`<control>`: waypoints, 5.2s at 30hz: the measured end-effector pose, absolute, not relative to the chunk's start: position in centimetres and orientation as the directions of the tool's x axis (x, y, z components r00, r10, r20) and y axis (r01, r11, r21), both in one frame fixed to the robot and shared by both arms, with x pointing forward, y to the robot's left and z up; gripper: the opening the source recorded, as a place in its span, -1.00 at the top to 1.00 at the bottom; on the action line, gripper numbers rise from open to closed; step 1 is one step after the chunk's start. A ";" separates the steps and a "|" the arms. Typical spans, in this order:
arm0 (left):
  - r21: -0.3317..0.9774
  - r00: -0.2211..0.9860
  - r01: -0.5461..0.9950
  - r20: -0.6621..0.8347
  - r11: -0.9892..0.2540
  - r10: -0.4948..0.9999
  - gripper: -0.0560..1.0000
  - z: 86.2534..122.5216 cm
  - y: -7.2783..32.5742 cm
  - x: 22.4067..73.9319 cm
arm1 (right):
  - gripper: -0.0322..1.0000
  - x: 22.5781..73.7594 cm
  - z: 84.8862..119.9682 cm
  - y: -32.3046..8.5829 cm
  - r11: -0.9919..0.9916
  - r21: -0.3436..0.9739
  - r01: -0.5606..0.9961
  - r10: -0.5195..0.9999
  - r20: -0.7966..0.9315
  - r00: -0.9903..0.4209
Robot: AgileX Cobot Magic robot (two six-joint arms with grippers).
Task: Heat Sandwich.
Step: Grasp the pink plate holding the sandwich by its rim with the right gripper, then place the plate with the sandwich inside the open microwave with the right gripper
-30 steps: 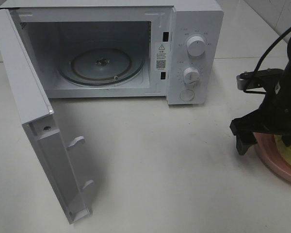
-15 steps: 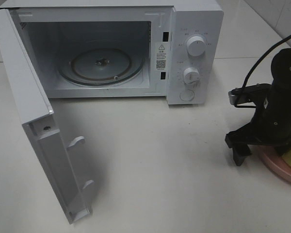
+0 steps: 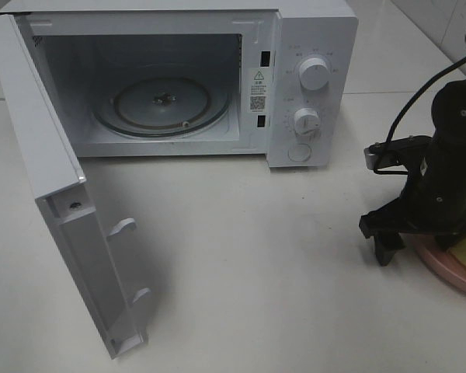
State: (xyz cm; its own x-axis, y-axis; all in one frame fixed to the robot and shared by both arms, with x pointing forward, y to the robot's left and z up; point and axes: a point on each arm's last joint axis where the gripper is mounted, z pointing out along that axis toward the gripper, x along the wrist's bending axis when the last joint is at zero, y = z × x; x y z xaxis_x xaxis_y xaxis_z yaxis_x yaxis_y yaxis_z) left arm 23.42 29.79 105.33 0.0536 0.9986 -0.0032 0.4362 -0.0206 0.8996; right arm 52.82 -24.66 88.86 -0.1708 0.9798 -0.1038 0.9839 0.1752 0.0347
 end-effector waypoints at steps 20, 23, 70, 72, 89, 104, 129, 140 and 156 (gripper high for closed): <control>0.900 0.054 0.436 -0.003 -0.021 0.999 -0.97 105.3 29.8 23.4 | 0.74 52.7 88.9 -24.9 0.181 0.016 0.983 0.977 -0.119 -0.178; 0.900 0.054 0.436 -0.003 -0.021 0.999 -0.97 105.3 29.8 23.4 | 0.74 52.7 88.9 -24.9 0.182 0.016 0.983 0.977 -0.120 -0.178; 0.900 0.054 0.436 -0.003 -0.021 0.999 -0.97 105.3 29.8 23.4 | 0.88 47.5 93.9 -20.5 0.380 -0.061 0.923 0.860 -0.343 -0.376; 0.900 0.054 0.436 -0.003 -0.021 0.999 -0.97 105.3 29.8 23.4 | 0.88 46.9 94.1 -20.4 0.390 -0.061 0.919 0.856 -0.342 -0.386; 0.900 0.054 0.436 -0.003 -0.021 0.999 -0.97 105.3 29.8 23.4 | 0.88 42.7 96.5 -18.9 0.510 -0.048 0.859 0.793 -0.361 -0.491; 0.900 0.054 0.436 -0.003 -0.021 0.999 -0.97 105.3 29.8 23.4 | 0.88 40.0 97.8 -16.9 0.616 -0.047 0.786 0.721 -0.368 -0.587; 0.900 0.054 0.436 -0.003 -0.021 0.999 -0.97 105.3 29.8 23.4 | 0.88 37.6 97.9 -14.7 0.759 -0.089 0.644 0.571 -0.384 -0.726; 0.900 0.054 0.436 -0.003 -0.021 0.999 -0.97 105.3 29.8 23.4 | 0.88 38.1 98.0 -14.5 0.838 -0.093 0.537 0.462 -0.402 -0.790; 0.900 0.054 0.436 -0.003 -0.021 0.999 -0.97 105.3 29.8 23.4 | 0.87 38.7 97.9 -13.4 0.950 -0.053 0.308 0.262 -0.401 -0.878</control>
